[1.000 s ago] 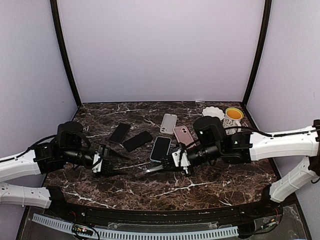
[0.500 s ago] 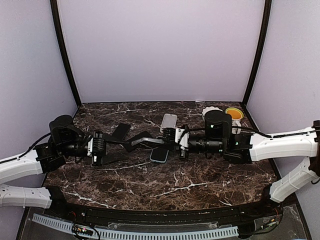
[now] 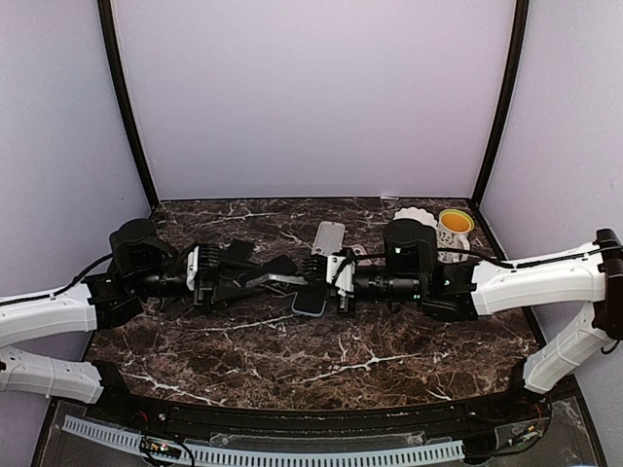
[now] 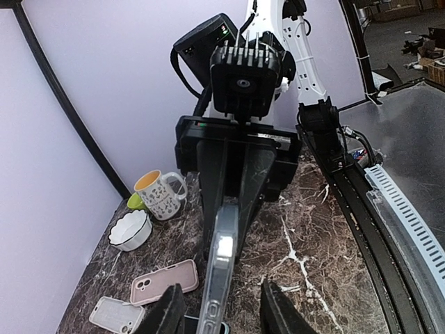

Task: Take the phone out of the phone case
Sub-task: Pass from the right arm to the left, then pass from the left arm to the right

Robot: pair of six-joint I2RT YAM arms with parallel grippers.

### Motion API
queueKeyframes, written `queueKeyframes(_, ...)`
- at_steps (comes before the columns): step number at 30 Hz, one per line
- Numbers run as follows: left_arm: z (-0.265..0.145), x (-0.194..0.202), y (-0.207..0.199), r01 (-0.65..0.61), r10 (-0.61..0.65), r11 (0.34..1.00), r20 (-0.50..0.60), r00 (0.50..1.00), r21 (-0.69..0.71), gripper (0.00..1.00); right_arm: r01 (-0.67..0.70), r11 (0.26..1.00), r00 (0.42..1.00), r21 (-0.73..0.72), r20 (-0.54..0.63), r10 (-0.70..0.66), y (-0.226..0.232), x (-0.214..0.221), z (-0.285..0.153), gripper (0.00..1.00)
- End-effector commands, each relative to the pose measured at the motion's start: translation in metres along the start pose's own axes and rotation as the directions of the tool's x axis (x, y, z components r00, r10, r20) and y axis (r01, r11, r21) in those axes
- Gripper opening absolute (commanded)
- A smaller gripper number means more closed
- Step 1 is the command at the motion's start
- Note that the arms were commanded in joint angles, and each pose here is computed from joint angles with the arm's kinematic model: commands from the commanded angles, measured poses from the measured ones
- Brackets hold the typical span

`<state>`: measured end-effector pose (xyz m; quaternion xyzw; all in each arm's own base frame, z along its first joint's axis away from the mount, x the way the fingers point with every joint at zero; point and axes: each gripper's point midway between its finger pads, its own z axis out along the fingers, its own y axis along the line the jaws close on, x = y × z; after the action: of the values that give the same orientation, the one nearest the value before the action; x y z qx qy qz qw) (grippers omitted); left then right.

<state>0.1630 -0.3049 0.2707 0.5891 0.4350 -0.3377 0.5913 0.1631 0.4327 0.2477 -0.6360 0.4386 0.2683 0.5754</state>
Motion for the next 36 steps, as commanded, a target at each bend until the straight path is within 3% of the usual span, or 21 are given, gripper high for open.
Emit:
queueKeyframes(1,0.004,-0.010,0.006,-0.011,0.011,1.000,0.020,1.000,-0.005,0.39,0.040,0.996,0.986,0.084,0.161,-0.054,-0.026,-0.053,-0.001,0.00)
queueKeyframes(6,0.008,-0.003,0.006,-0.013,0.013,1.000,-0.009,1.000,-0.006,0.35,0.037,0.997,0.982,0.066,0.181,-0.049,-0.023,-0.058,0.001,0.00)
queueKeyframes(12,0.012,-0.002,0.008,-0.023,0.023,1.000,-0.019,1.000,-0.006,0.11,0.027,0.999,0.981,0.038,0.190,-0.034,-0.017,-0.057,0.006,0.00)
queueKeyframes(19,0.014,0.008,0.000,-0.033,0.035,0.999,-0.058,0.998,0.031,0.01,0.003,1.000,0.985,0.014,0.171,-0.005,-0.015,-0.054,0.010,0.00)
queueKeyframes(20,0.014,0.011,0.000,-0.043,0.045,0.999,-0.071,0.996,0.027,0.00,-0.007,1.000,0.989,0.010,0.148,0.005,-0.015,-0.051,0.011,0.13)
queueKeyframes(23,0.013,0.018,0.002,-0.063,0.064,0.998,-0.110,0.992,0.015,0.00,-0.052,0.998,0.998,0.031,0.047,0.050,-0.017,-0.033,0.010,0.80)
queueKeyframes(25,0.013,0.024,0.003,-0.071,0.072,0.997,-0.144,0.987,0.014,0.00,-0.071,0.997,0.993,0.014,-0.090,0.072,-0.013,-0.010,0.010,0.92)
queueKeyframes(30,0.014,0.039,0.004,-0.077,0.081,0.997,-0.227,0.971,0.024,0.00,-0.147,0.978,0.919,-0.145,-0.387,0.081,0.005,0.022,0.013,0.91)
queueKeyframes(36,0.014,0.045,0.003,-0.086,0.090,0.996,-0.256,0.962,0.026,0.00,-0.216,0.956,0.866,-0.199,-0.492,0.094,0.016,0.035,0.025,0.73)
